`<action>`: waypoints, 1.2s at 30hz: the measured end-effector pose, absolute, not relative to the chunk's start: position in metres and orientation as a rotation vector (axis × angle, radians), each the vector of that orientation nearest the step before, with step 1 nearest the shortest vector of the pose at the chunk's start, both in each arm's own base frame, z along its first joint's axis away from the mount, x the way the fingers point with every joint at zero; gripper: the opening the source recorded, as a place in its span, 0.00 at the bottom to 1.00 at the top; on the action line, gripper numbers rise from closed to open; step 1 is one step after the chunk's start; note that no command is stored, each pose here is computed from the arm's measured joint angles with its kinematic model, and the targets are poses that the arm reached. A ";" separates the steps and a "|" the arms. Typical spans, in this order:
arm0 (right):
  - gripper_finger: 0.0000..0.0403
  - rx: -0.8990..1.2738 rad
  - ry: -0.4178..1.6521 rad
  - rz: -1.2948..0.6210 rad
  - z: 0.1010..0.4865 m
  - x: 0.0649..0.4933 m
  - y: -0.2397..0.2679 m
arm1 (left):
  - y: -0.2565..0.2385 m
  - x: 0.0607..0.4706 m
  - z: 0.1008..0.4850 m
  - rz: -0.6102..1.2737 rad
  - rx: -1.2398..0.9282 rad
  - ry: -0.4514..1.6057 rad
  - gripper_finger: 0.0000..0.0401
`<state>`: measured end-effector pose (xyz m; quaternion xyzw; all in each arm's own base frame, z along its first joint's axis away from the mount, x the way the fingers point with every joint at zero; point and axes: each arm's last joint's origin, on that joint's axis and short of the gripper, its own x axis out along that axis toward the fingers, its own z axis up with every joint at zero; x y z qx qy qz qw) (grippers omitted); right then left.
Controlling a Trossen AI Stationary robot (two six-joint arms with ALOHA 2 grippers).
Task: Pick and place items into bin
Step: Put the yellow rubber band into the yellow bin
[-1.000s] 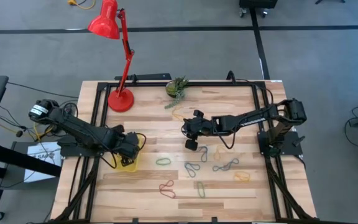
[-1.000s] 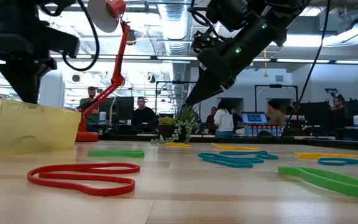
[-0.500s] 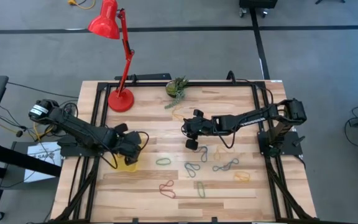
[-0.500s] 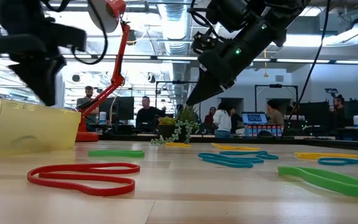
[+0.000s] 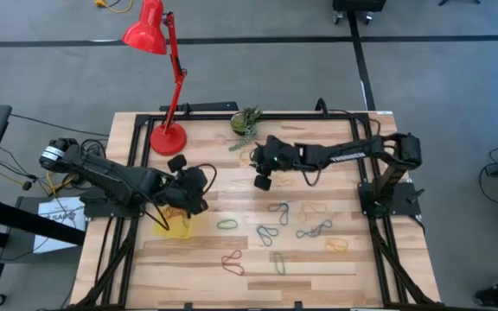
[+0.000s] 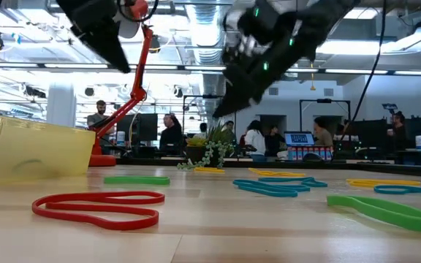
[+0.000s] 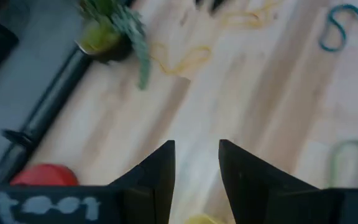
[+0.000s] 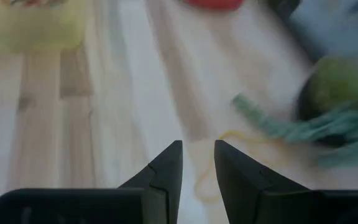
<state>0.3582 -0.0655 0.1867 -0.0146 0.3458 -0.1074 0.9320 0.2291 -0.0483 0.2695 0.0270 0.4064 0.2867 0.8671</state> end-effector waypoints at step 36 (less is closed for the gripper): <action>0.21 0.082 0.833 -0.361 0.084 0.396 -0.111 | -0.021 0.232 0.272 0.706 0.115 0.882 0.29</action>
